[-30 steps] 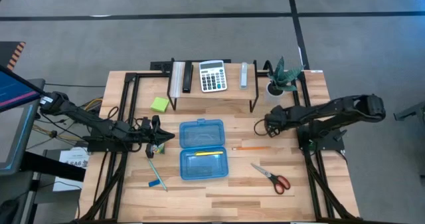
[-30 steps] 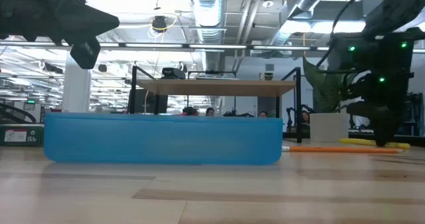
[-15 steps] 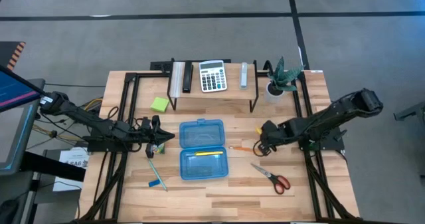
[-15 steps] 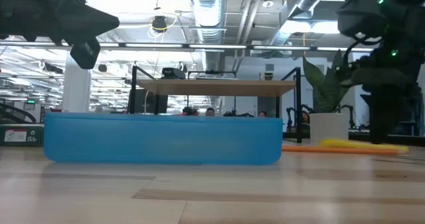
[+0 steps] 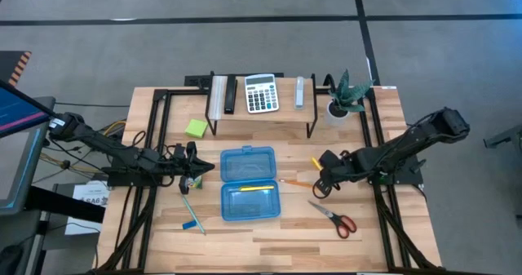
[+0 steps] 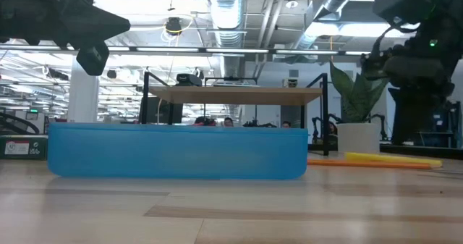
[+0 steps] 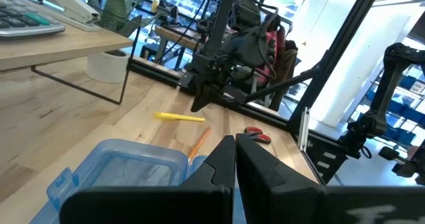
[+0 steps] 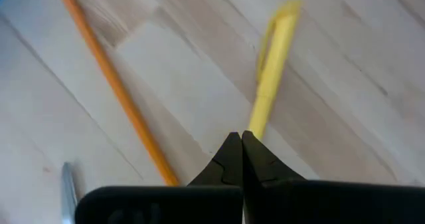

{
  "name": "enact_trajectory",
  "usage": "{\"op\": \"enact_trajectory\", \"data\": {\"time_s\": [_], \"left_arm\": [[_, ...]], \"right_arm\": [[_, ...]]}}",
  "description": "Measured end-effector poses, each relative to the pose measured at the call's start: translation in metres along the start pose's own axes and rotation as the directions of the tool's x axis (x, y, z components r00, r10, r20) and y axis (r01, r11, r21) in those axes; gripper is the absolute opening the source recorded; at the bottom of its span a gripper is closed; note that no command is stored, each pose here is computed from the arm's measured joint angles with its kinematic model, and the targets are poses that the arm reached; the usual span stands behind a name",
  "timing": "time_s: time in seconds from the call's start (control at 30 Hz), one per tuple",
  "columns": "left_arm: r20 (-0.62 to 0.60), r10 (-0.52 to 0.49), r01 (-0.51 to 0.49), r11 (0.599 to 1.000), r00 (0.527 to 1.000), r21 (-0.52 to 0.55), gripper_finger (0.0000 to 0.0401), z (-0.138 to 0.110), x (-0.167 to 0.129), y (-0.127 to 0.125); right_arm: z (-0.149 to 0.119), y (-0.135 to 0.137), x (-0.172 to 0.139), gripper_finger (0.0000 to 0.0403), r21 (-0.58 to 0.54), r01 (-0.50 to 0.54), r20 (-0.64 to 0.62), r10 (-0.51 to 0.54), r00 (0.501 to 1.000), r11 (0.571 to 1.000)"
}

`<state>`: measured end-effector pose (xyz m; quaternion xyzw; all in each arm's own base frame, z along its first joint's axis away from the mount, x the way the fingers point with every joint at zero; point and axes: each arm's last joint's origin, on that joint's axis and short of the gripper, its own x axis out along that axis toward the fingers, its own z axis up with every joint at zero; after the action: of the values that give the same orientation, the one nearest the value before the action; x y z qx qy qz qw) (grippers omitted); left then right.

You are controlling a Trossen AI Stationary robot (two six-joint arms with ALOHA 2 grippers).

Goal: Pack school essentials
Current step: Put the yellow pen into the blue supply box

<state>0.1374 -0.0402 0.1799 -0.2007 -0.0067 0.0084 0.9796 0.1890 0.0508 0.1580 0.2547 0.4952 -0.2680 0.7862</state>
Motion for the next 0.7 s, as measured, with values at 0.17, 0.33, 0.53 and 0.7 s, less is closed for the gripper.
{"op": "enact_trajectory", "data": {"time_s": [0.17,0.33,0.53,0.7], "left_arm": [[0.0,0.0,0.0,1.0,1.0,0.0,0.0,0.0,0.0,0.0],[0.0,0.0,0.0,1.0,1.0,0.0,0.0,0.0,0.0,0.0],[0.0,0.0,0.0,1.0,1.0,0.0,0.0,0.0,0.0,0.0],[-0.001,0.0,0.0,1.0,1.0,0.001,0.0,0.0,0.0,0.0]], "right_arm": [[0.007,0.002,0.0,0.0026,-0.042,-0.013,0.065,0.015,0.998,0.999],[0.013,0.003,0.008,0.0097,-0.099,0.012,0.098,-0.002,0.995,0.995],[0.019,-0.002,0.034,0.0196,-0.102,0.14,0.09,-0.131,0.987,0.985],[0.024,-0.003,0.056,0.0246,-0.098,0.191,0.075,-0.184,0.98,0.977]]}}
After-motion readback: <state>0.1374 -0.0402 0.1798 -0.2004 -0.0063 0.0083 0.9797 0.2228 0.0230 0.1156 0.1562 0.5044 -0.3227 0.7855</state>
